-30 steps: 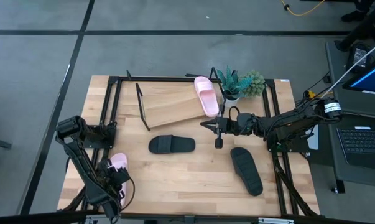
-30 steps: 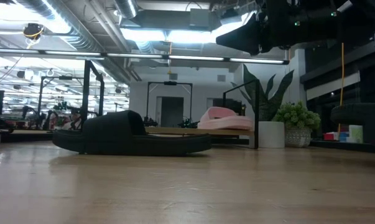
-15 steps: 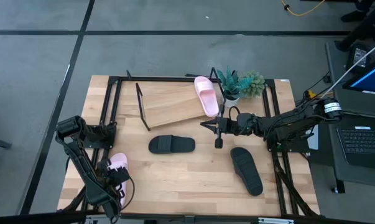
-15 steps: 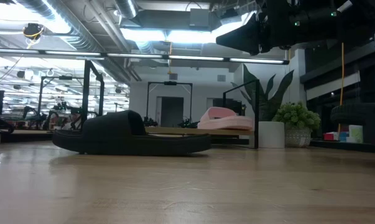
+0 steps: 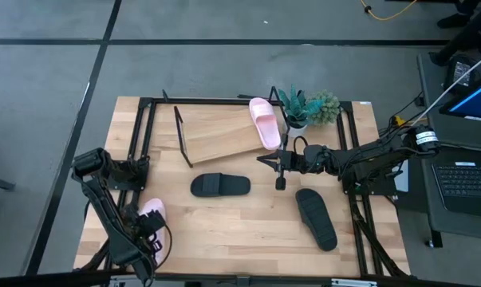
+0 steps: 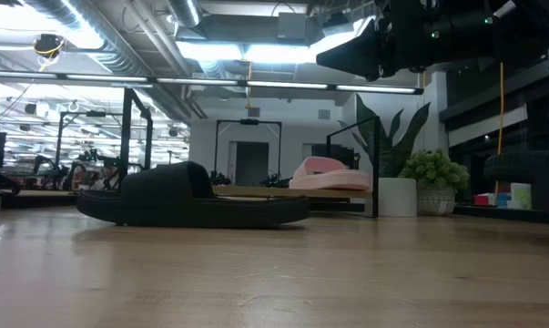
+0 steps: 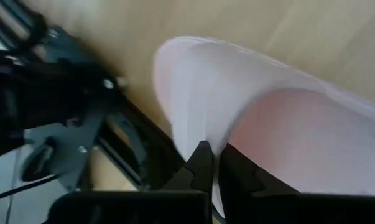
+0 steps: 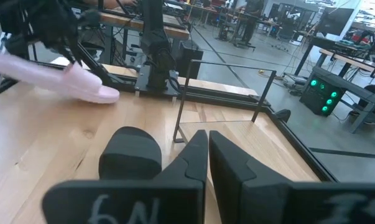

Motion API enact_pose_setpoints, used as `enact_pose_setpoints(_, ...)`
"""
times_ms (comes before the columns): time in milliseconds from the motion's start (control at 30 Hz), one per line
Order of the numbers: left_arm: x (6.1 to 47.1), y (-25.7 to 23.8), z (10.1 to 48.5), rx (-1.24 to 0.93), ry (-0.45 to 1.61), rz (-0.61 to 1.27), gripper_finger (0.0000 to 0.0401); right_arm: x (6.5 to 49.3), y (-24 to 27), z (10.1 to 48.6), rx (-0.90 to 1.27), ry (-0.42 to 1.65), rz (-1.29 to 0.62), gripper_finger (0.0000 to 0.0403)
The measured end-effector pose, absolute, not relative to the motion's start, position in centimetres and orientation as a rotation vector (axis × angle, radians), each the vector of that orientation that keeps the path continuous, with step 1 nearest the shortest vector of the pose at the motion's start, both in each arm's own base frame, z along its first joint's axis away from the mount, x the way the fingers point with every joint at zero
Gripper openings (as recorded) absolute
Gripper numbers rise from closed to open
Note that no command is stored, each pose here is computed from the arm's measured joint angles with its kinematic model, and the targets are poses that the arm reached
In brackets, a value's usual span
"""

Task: Pick and place slides into the shelf
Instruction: Put the pink slide on the shelf

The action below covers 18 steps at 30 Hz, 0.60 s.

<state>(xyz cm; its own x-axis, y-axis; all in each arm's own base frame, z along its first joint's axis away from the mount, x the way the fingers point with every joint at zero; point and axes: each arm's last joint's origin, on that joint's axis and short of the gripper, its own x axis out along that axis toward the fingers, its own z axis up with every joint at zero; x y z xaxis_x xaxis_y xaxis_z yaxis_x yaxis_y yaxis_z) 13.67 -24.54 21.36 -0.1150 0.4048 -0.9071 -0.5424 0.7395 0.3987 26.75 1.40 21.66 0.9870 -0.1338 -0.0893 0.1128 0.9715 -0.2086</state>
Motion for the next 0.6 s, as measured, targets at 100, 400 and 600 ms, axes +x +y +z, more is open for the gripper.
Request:
enact_pose_setpoints(100,14.1,-24.6,22.8,-0.105,1.438,0.808,0.0002,26.7,1.4,21.7,-0.205,0.103,-0.125,0.0019)
enact_pose_setpoints(400,15.1,-24.4,24.3,-0.152,1.342,0.769,0.0001,26.7,1.4,21.7,-0.201,0.103,-0.125,0.0019)
enact_pose_setpoints(600,16.4,-23.5,24.4,-0.103,1.274,0.757,0.0001,26.7,1.4,21.7,-0.201,0.103,-0.125,0.0019)
